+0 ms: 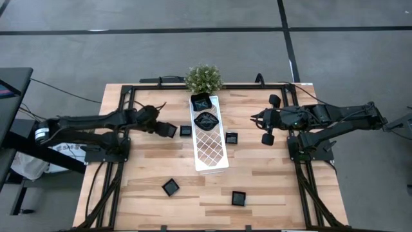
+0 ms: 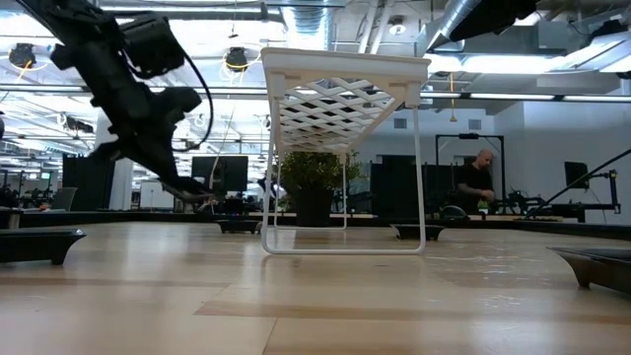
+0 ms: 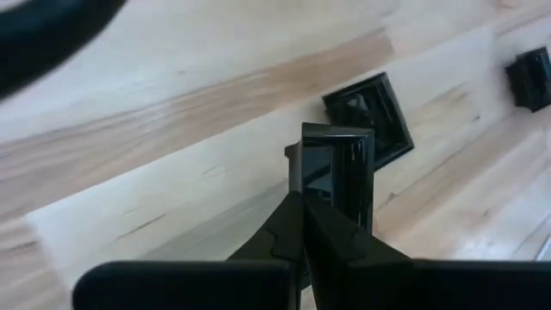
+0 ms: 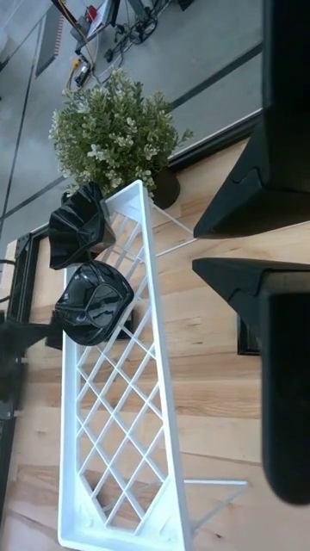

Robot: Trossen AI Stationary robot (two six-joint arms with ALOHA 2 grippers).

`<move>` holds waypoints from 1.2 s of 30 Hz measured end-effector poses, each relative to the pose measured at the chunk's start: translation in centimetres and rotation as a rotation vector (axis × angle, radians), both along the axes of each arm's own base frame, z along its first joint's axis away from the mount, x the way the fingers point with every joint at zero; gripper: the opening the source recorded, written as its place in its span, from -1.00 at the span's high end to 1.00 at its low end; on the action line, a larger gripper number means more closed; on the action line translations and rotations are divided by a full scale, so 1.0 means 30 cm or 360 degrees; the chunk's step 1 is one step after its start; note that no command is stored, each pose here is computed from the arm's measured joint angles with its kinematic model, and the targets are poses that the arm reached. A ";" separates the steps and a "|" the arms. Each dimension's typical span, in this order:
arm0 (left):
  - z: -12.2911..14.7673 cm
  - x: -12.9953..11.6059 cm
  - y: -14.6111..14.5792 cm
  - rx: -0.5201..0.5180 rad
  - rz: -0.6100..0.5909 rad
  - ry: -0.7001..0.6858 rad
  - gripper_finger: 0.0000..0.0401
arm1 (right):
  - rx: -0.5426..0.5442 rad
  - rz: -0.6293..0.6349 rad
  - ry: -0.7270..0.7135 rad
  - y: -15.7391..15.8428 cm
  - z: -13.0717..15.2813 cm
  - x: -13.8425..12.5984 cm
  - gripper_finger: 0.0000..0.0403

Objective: Pick & Place Mini shaped plates
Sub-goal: Put the square plate on the shelf

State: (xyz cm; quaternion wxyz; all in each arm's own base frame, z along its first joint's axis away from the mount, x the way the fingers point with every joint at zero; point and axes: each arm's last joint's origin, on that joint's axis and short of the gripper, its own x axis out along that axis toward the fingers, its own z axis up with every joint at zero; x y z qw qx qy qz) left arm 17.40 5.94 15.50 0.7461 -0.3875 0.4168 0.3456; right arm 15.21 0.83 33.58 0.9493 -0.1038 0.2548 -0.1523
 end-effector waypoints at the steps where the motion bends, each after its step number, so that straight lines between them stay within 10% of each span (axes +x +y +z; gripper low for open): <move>1: 0.007 -0.009 -0.002 0.0003 0.0011 0.0005 0.97 | 0.0000 0.0000 0.0000 0.000 0.000 0.000 0.79; 22: 0.224 0.016 -0.160 0.0121 0.0079 -0.0975 0.97 | 0.0000 0.0001 0.0000 0.000 0.000 0.000 0.79; 36: 0.229 0.164 -0.314 0.0107 0.0045 -0.0990 0.97 | 0.0000 0.0001 0.0000 0.000 0.000 0.000 0.79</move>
